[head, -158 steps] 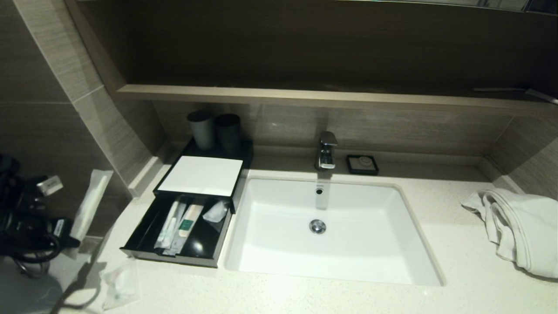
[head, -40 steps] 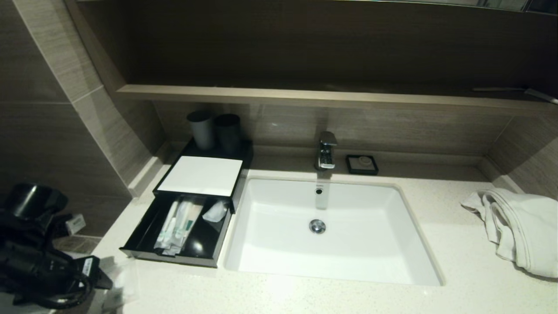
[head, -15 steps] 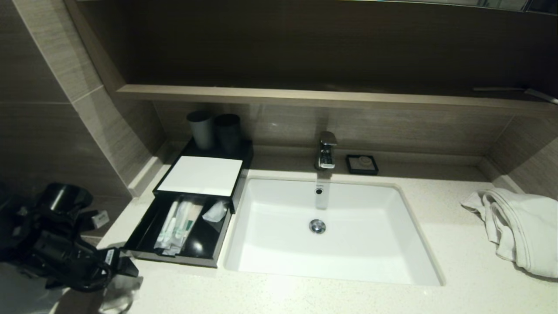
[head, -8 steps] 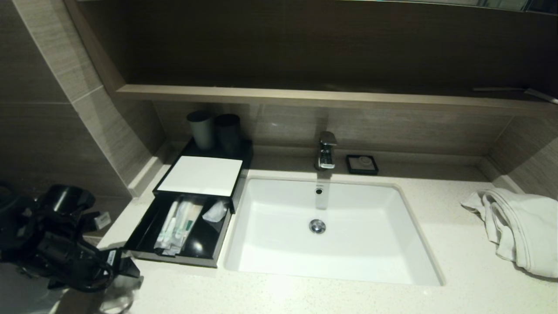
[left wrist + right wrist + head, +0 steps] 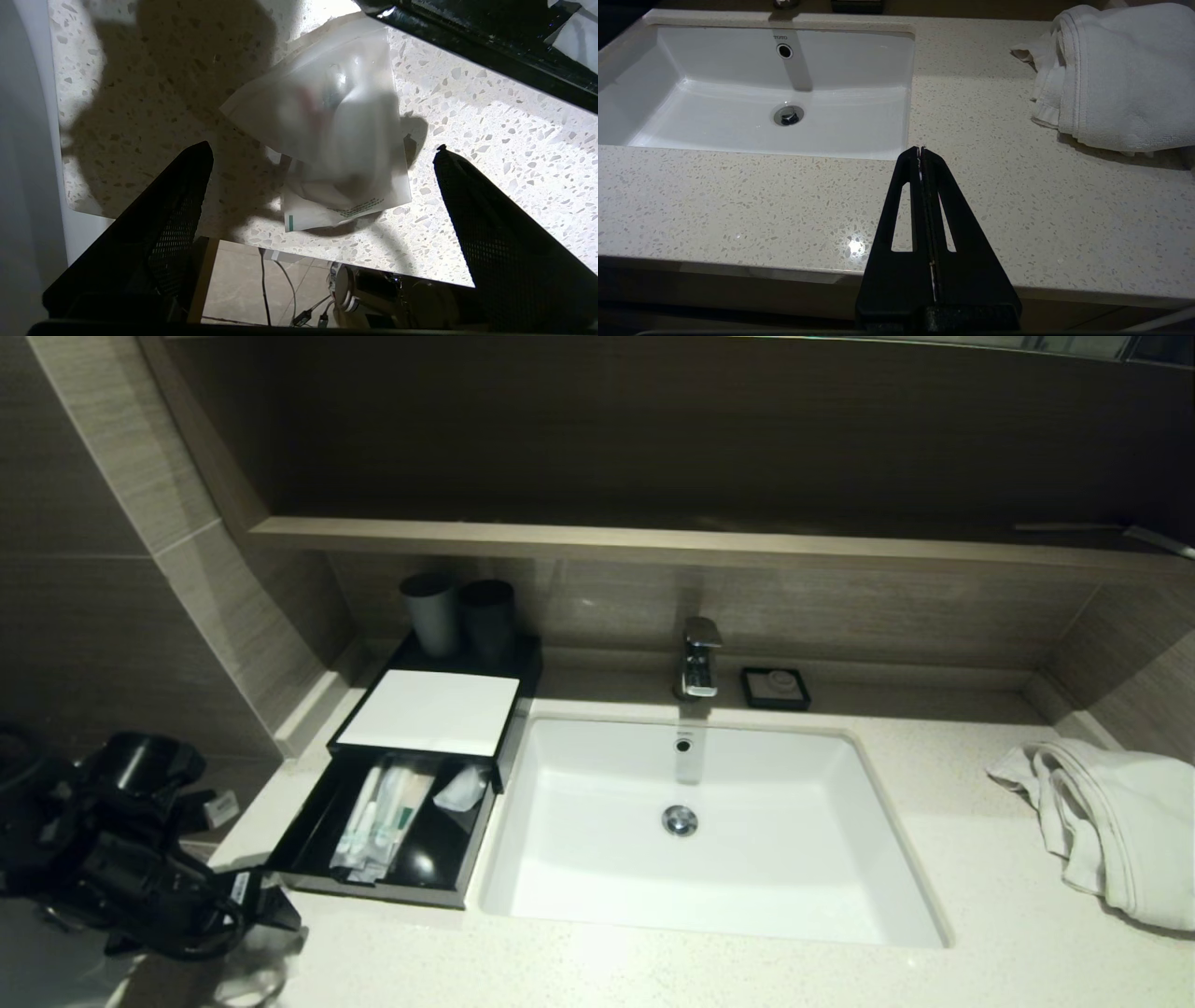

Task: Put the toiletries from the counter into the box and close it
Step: Pick up the bathroom toiletry

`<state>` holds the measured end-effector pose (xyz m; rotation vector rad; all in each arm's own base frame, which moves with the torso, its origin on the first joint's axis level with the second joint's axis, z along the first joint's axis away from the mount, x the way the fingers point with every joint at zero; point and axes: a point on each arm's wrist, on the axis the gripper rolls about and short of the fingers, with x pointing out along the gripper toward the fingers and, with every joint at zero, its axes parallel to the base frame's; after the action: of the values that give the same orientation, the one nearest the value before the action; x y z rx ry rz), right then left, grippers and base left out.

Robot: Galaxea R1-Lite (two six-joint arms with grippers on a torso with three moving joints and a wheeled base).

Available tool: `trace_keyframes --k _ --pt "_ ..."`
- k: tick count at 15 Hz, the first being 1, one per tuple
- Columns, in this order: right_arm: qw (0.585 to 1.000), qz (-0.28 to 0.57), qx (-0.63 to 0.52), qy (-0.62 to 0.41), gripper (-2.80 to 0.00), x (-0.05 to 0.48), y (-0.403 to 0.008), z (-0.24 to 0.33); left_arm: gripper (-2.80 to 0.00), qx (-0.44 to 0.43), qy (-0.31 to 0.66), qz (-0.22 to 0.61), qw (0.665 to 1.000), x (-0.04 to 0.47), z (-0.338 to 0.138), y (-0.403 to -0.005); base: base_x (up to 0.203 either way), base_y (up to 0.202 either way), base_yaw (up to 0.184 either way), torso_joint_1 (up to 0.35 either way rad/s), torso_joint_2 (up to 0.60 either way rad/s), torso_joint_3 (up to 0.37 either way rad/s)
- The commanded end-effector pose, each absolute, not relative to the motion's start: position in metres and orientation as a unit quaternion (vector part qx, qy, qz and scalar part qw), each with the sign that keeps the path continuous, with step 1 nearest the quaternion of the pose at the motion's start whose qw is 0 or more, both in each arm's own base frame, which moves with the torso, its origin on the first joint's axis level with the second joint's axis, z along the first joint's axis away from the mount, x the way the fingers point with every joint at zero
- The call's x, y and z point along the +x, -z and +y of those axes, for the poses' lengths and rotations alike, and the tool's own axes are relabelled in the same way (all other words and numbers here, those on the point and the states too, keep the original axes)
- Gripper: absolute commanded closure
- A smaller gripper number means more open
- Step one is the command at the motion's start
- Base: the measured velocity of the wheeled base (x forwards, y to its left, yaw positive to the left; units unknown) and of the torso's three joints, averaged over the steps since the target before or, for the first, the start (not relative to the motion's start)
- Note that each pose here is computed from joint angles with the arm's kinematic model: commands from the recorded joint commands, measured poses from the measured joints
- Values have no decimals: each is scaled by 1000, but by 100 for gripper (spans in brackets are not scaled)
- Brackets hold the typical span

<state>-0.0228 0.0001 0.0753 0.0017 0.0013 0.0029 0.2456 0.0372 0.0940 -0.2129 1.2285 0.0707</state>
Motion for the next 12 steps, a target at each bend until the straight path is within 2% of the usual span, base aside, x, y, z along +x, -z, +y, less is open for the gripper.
trace_keyframes --k 1,4,5,12 --pt "1000 1 1 -2 0 -23 -75 0 -280 -101 -33 577 810 246 37 -93 0 0 0 0 0 0" --pt "1000 1 1 -2 0 -23 -75 0 -280 -101 -33 578 809 246 37 -92 0 0 0 0 0 0" --pt "1000 1 1 -2 0 -23 -75 0 0 -101 -32 578 809 246 37 -93 0 0 0 0 0 0" --pt "1000 1 1 -2 0 -23 -75 0 0 -103 -31 579 808 246 38 -92 0 0 0 0 0 0"
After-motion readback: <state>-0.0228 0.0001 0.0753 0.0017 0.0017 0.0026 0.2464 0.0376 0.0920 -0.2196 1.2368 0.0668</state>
